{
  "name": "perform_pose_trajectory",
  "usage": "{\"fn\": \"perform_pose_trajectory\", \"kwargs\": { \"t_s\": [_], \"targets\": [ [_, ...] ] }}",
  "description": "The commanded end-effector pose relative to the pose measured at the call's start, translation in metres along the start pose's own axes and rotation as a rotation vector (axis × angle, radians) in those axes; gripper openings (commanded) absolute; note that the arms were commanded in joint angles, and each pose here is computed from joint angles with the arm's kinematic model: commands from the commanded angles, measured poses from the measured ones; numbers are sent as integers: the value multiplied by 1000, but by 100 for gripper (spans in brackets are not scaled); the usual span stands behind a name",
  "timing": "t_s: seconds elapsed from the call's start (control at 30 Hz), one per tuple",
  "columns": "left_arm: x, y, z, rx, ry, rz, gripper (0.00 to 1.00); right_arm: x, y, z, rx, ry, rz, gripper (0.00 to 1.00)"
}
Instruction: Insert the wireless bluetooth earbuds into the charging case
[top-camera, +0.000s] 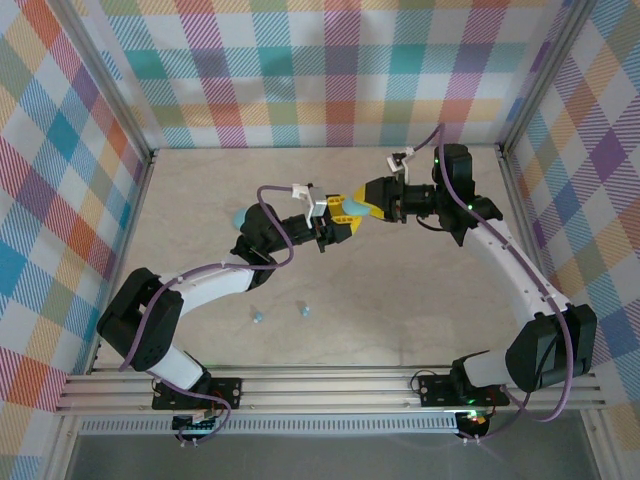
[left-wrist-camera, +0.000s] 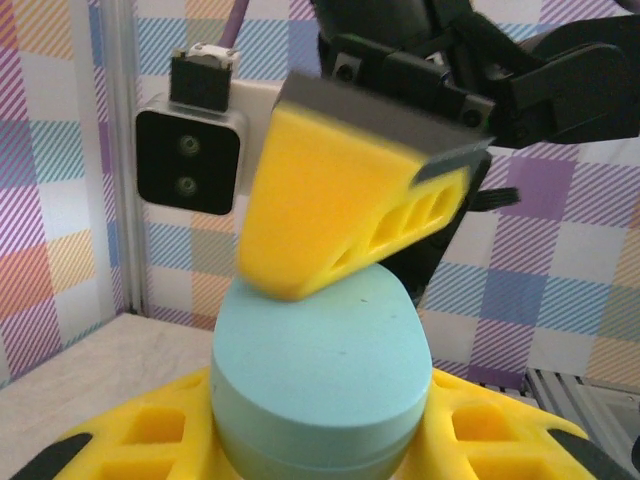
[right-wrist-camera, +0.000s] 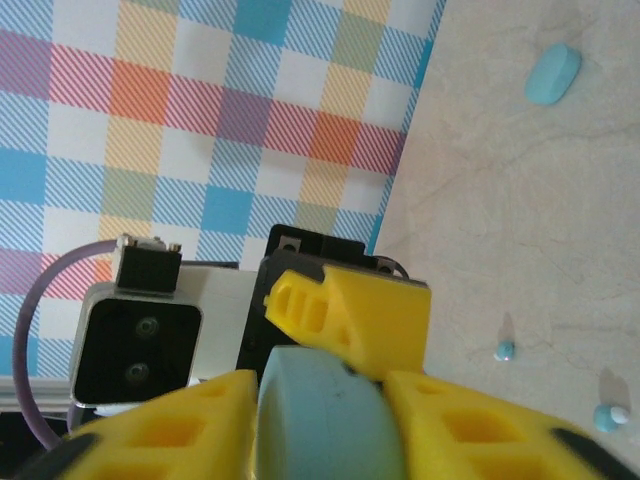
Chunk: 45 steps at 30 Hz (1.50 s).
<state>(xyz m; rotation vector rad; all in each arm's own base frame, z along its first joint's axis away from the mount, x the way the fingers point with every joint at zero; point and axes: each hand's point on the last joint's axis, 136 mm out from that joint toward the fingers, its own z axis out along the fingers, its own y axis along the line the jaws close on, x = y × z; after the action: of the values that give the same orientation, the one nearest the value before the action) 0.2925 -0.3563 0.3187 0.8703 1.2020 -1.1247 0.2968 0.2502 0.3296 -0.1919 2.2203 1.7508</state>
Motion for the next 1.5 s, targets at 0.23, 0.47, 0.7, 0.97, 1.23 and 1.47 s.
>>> {"fn": "perform_pose_trajectory", "kwargs": {
  "t_s": [0.23, 0.47, 0.7, 0.97, 1.23, 1.47],
  "targets": [
    [-19, -10, -22, 45, 42, -30, 23, 5, 46, -48, 159, -212, -529, 76],
    [-18, -30, -51, 107, 170, -37, 20, 31, 50, -52, 176, -172, -835, 66],
    [-23, -47, -62, 170, 208, -56, 19, 65, 42, -24, 252, -33, -1192, 73],
    [-17, -55, -61, 201, 220, -63, 18, 70, 27, 1, 272, 58, -1240, 74],
    [-14, -61, -60, 217, 240, -50, 16, 56, 26, 4, 329, 32, -1240, 74],
    [-9, -60, -59, 217, 252, -51, 16, 55, 30, 6, 310, 24, -1218, 74]
  ]
}}
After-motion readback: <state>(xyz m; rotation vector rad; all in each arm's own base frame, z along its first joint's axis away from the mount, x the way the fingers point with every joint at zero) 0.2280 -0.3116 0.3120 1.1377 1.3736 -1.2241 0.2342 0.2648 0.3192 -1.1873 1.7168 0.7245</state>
